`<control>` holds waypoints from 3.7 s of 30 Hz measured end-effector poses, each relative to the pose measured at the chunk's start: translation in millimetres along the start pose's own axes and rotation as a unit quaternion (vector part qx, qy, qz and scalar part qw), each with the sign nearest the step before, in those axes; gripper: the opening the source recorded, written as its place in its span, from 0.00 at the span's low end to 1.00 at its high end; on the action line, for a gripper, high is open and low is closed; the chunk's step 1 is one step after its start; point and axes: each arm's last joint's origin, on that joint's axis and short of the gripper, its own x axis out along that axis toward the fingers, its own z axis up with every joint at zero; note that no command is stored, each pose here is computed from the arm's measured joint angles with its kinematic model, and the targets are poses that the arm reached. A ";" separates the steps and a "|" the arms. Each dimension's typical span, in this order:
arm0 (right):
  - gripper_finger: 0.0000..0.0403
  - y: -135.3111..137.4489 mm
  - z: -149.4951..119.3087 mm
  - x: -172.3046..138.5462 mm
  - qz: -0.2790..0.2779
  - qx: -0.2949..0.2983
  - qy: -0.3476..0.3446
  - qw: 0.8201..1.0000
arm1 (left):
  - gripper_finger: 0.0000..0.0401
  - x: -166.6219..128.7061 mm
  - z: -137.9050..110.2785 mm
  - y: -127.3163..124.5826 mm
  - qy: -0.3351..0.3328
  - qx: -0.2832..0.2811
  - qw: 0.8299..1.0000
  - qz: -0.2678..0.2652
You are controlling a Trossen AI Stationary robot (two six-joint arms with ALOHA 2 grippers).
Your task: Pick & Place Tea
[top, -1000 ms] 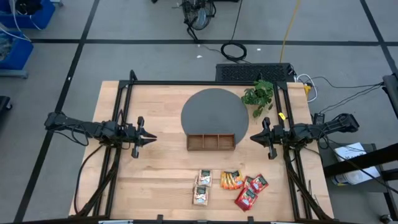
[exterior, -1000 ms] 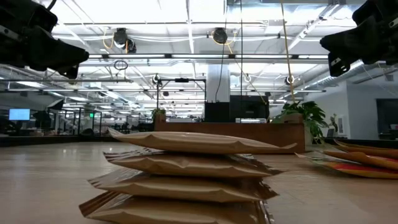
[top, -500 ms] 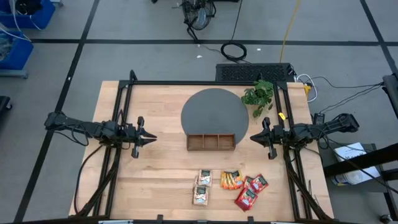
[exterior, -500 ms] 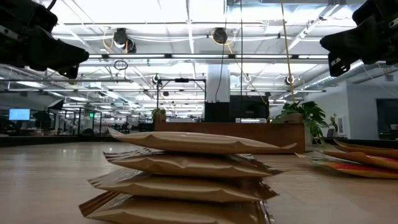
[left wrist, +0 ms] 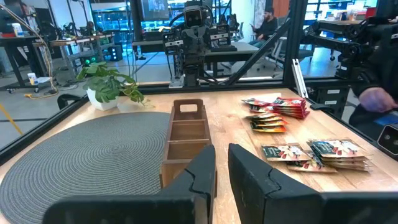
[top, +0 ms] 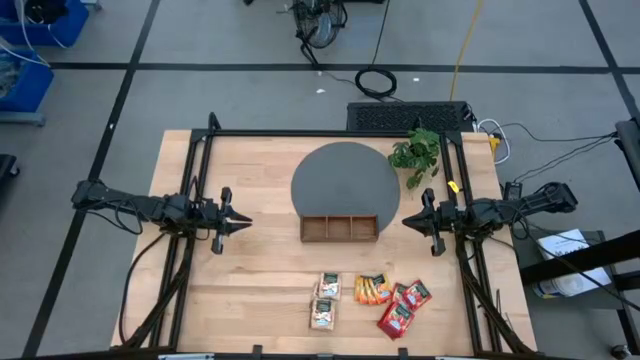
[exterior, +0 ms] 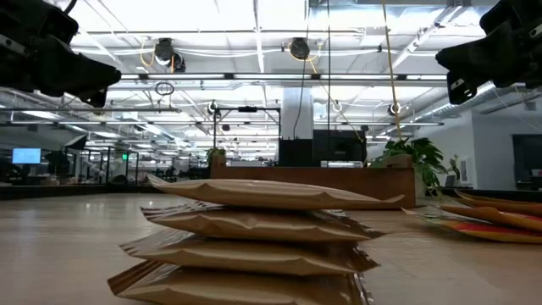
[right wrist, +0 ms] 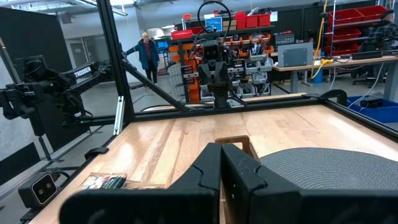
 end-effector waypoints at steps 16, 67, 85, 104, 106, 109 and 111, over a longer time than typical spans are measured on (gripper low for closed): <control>0.00 0.0 0.0 0.0 0.000 0.000 0.000 1.000 | 0.13 0.0 0.0 0.0 0.000 0.000 1.000 0.000; 0.00 0.0 -0.6 0.0 0.000 0.000 0.003 1.000 | 0.13 -5.7 32.9 1.6 -0.171 -0.065 0.983 0.000; 0.00 0.3 -5.8 0.0 0.013 -0.008 0.031 0.999 | 0.13 3.8 24.7 4.2 -0.122 -0.104 0.985 0.068; 0.00 15.6 39.1 15.0 -0.025 -0.050 0.213 0.976 | 0.13 167.0 88.4 -29.4 -0.001 -0.048 0.999 0.000; 0.00 19.3 45.9 20.4 -0.043 -0.054 0.248 0.966 | 0.13 189.5 93.5 -36.5 0.001 -0.046 0.998 -0.033; 0.00 28.8 56.1 28.5 -0.039 -0.038 0.307 0.950 | 0.11 220.4 96.2 -46.3 0.005 -0.035 0.996 -0.078; 0.00 36.6 63.2 32.8 -0.024 -0.010 0.350 0.936 | 0.07 237.0 94.7 -52.0 0.024 -0.035 0.992 -0.118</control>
